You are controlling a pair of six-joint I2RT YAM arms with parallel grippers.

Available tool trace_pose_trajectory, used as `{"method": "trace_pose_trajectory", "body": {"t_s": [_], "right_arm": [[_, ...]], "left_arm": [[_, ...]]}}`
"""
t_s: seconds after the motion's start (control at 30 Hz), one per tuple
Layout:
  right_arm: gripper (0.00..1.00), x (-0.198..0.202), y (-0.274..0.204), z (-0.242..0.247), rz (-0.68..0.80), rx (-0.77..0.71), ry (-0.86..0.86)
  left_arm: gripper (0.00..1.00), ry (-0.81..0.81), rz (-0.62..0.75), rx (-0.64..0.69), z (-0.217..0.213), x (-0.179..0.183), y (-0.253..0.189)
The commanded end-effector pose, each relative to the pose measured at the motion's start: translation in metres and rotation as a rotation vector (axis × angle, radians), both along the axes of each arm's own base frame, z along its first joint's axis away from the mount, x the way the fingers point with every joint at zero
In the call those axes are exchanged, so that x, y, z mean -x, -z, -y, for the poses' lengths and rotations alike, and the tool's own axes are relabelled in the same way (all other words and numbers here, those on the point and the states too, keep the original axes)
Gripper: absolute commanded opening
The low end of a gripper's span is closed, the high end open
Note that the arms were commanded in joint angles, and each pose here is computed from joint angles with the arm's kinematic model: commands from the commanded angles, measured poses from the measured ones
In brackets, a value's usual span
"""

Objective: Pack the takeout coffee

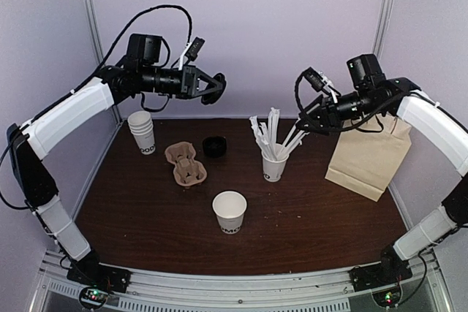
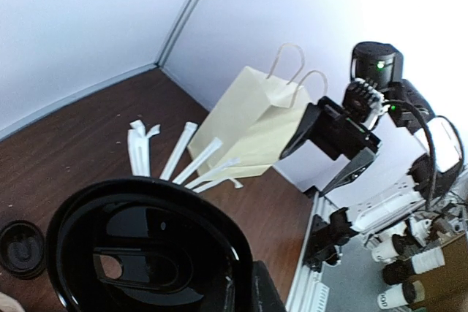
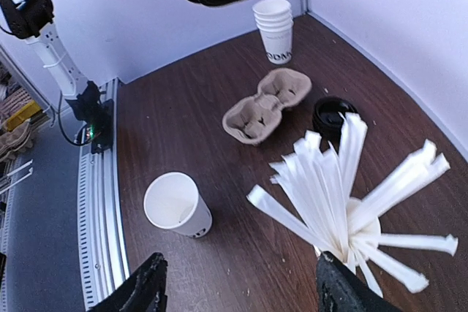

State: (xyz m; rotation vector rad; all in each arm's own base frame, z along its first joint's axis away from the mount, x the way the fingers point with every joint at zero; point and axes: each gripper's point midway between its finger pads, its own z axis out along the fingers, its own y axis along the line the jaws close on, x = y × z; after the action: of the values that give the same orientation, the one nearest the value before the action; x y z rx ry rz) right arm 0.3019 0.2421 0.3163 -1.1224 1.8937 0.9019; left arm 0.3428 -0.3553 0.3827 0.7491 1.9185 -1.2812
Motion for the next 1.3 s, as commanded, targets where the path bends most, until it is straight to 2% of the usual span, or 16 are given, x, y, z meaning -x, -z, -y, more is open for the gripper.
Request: {"method": "trace_pose_trajectory", "body": {"t_s": [0.0,0.27,0.43,0.57,0.67,1.03,1.27], "right_arm": [[0.72,0.004,-0.037,-0.034,-0.038,-0.109,-0.054],[0.96,0.005,-0.066,-0.094,-0.200,-0.278,-0.141],[1.00,0.008,-0.086,-0.121,-0.306,-0.392,-0.193],[1.00,0.003,-0.101,-0.135,-0.422,-0.498,-0.211],[1.00,0.001,-0.117,-0.141,-0.436,-0.574,-0.242],[1.00,-0.006,-0.121,-0.149,-0.466,-0.608,-0.244],[0.94,-0.003,-0.117,-0.153,-0.472,-0.607,-0.259]], "left_arm": [[0.08,0.127,0.041,0.224,0.007,0.038,-0.056],[0.09,0.240,0.043,0.382,0.011,0.068,-0.074],[0.09,0.270,0.059,0.414,0.016,0.078,-0.079],[0.09,0.272,0.070,0.425,0.018,0.082,-0.080],[0.09,0.274,0.066,0.426,0.020,0.083,-0.078],[0.09,0.280,0.054,0.425,0.023,0.084,-0.071],[0.10,0.275,0.055,0.425,0.023,0.083,-0.070]]}}
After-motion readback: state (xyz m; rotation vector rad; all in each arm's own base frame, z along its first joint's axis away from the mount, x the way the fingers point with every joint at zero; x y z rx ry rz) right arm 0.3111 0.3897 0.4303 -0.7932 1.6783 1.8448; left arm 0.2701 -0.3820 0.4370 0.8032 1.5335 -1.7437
